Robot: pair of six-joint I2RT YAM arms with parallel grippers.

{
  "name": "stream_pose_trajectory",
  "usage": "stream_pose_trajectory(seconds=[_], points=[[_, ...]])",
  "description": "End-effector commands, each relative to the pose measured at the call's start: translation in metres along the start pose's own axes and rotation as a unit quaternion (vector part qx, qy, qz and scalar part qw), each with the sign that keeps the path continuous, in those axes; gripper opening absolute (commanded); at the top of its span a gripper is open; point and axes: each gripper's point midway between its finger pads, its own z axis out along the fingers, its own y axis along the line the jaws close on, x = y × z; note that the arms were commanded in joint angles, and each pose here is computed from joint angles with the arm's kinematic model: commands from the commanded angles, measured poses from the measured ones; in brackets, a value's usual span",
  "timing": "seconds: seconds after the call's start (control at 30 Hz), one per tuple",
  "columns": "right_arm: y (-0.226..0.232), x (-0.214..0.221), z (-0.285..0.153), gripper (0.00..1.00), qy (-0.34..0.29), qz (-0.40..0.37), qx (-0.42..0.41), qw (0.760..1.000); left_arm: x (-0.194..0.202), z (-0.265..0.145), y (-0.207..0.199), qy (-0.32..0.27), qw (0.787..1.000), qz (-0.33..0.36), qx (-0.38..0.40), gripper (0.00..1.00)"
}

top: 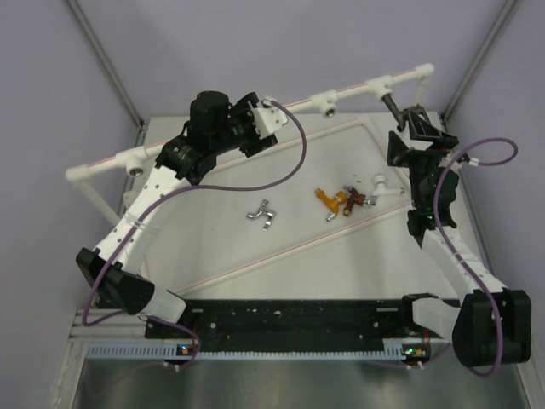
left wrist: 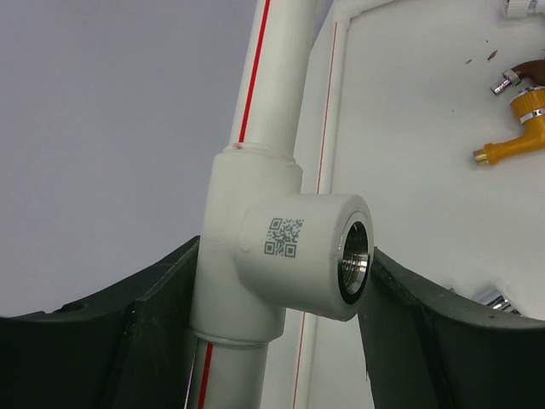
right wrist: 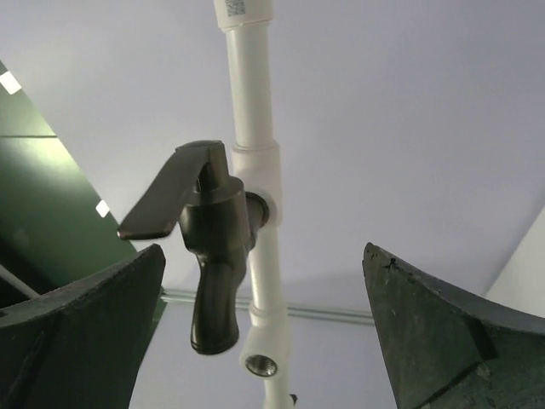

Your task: Install the water faucets

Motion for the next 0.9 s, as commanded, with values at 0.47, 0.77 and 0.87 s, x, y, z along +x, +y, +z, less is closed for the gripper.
stream_pose_trajectory(seconds=[0.47,0.77,0.87], points=[[0.035,-0.031,-0.086,0.99,0.004,-0.657,-0.002,0.754,-0.012,0.004,-0.002,-0.022,1.000,-0.006,0.007,0.70],[0.091,-0.011,-0.080,0.99,0.013,-0.916,-0.153,0.372,-0.012,0.004,-0.003,-0.023,1.000,-0.007,0.009,0.70],[0.094,-0.003,-0.067,0.99,0.017,-0.941,-0.181,0.285,-0.012,0.004,-0.003,-0.022,1.000,-0.007,0.009,0.70]])
